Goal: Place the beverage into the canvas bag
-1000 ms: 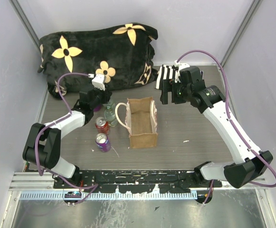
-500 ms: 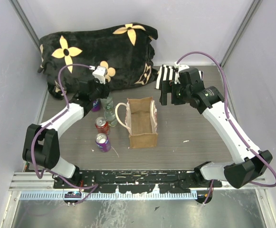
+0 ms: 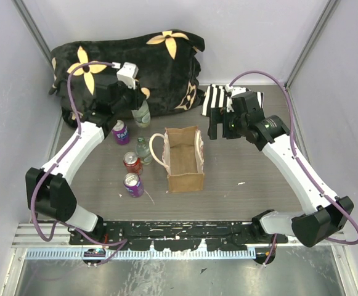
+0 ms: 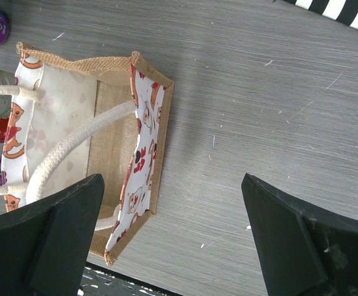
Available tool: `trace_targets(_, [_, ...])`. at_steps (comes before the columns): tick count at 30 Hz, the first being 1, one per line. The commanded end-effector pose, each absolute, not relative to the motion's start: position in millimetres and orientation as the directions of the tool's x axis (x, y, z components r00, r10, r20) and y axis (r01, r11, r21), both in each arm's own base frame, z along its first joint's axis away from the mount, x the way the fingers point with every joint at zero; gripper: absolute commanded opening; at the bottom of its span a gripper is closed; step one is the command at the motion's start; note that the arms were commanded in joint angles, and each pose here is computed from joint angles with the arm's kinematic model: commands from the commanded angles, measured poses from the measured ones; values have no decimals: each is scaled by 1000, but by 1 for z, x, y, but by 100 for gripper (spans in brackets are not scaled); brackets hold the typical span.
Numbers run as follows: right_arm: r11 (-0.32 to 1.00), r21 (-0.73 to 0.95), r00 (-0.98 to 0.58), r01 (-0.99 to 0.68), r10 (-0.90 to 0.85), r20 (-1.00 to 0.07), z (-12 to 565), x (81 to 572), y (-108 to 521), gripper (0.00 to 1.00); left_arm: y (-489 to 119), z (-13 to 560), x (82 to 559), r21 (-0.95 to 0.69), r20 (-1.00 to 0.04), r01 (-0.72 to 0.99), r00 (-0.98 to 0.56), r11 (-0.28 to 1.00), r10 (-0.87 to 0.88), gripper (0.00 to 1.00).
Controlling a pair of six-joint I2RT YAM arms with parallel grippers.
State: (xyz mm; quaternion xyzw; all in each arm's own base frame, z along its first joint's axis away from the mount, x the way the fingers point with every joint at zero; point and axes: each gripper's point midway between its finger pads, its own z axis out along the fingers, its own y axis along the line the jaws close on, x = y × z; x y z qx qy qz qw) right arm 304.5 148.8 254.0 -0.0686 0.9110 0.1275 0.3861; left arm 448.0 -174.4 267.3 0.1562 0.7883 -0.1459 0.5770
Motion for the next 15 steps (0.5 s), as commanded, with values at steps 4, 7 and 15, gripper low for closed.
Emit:
trace_targets(4, [953,212,-644,-217,23,-764,265,306,150,100,-211,414,430,-28,-1000,539,-13,842,-26,0])
trace_targets(7, [953,212,-646,-215,24,-763,263,304,149,100,-228,431,420,-34,-999,575,-8,818,-37,0])
trace_targets(15, [954,220,-638,-206,40,-769,265,306,149,100,-289,441,383,-30,-999,685,-7,728,-35,0])
